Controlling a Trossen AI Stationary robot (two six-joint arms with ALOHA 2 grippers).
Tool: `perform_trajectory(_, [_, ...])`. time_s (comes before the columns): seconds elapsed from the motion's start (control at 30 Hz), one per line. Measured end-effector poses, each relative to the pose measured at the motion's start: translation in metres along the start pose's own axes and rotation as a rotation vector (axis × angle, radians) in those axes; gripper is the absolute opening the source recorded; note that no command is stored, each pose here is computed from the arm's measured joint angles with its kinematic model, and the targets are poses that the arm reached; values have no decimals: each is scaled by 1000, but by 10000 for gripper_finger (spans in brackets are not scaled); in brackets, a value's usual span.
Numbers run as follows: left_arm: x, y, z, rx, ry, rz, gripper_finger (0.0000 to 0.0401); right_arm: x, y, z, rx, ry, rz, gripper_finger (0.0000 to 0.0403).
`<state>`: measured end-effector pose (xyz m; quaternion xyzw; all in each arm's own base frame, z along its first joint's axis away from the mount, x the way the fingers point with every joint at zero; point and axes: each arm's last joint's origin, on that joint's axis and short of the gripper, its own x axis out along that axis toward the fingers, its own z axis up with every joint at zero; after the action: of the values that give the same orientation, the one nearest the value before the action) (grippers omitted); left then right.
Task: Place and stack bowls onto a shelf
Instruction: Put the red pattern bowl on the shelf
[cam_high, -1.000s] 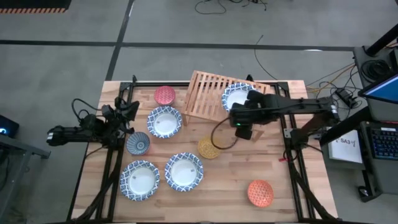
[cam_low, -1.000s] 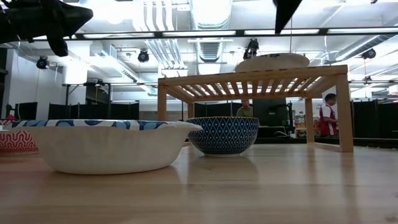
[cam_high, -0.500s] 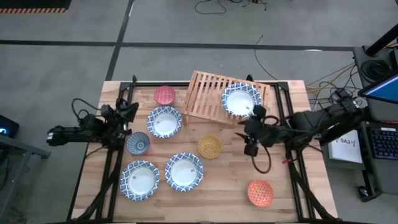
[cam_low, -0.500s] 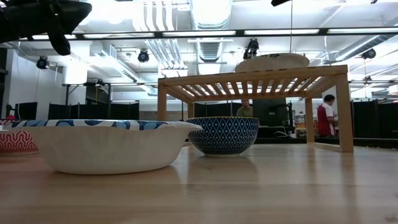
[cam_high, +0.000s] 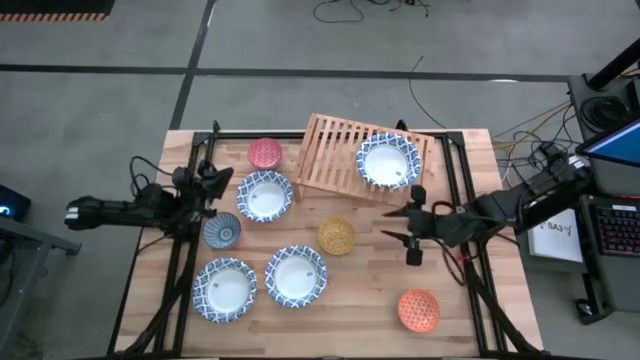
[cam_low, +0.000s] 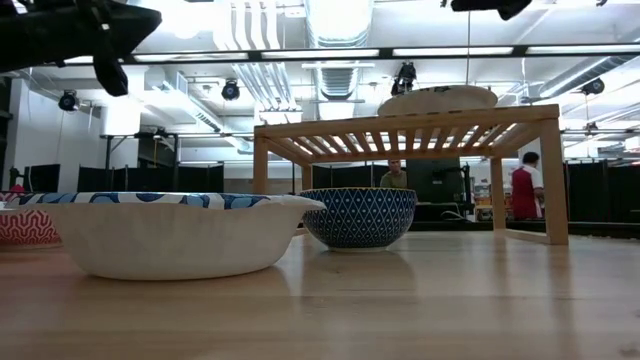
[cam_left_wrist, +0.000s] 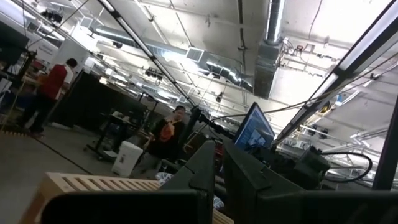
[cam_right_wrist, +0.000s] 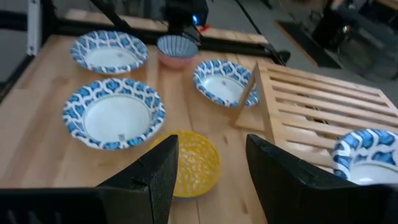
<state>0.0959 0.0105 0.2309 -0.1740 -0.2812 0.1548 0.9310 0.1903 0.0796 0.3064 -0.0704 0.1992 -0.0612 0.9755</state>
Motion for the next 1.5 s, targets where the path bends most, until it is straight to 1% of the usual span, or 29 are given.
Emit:
perform_trajectory(0.17, [7,-1,-7,-11,15,21,13,-4,3,-9,-28,-85,33,178])
perform_trajectory(0.3, [12,0,-13,-13,26,63,13,-4,4,-17,-65,-144,60,178])
perform_trajectory(0.43, [16,0,-15,-16,10,103,13,-5,4,-26,-89,-206,79,178])
perform_trajectory(0.57, [29,-7,-4,42,-20,157,13,-10,-1,-30,-136,-319,70,178])
perform_trajectory(0.63, [40,-14,5,105,-19,165,13,-15,-6,-30,-151,-375,53,178])
perform_trajectory(0.7, [52,-21,11,194,23,177,13,-20,-11,-30,-156,-418,50,178])
perform_trajectory(0.77, [66,-28,18,295,95,227,13,-25,-16,-31,-156,-447,71,178])
perform_trajectory(0.8, [73,-30,21,353,146,272,13,-27,-19,-32,-154,-460,83,178])
perform_trajectory(0.9, [91,-36,31,514,333,434,13,-34,-27,-38,-139,-492,89,178])
perform_trajectory(0.97, [100,-38,36,580,473,513,13,-38,-30,-41,-126,-503,82,178])
perform_trajectory(1.1, [118,-41,45,609,739,605,13,-49,-37,-46,-82,-547,82,178])
perform_trajectory(1.27, [141,-35,43,634,1053,662,13,-50,-38,-51,-69,-548,93,178])
perform_trajectory(1.33, [150,-27,38,671,1149,689,13,-52,-39,-50,-77,-551,90,178])
perform_trajectory(1.4, [158,-13,33,716,1249,706,13,-55,-41,-45,-73,-572,86,178])
perform_trajectory(1.43, [163,-4,31,721,1290,708,13,-57,-42,-43,-71,-579,84,178])
perform_trajectory(1.5, [172,17,29,689,1368,692,13,-58,-42,-42,-73,-580,84,178])
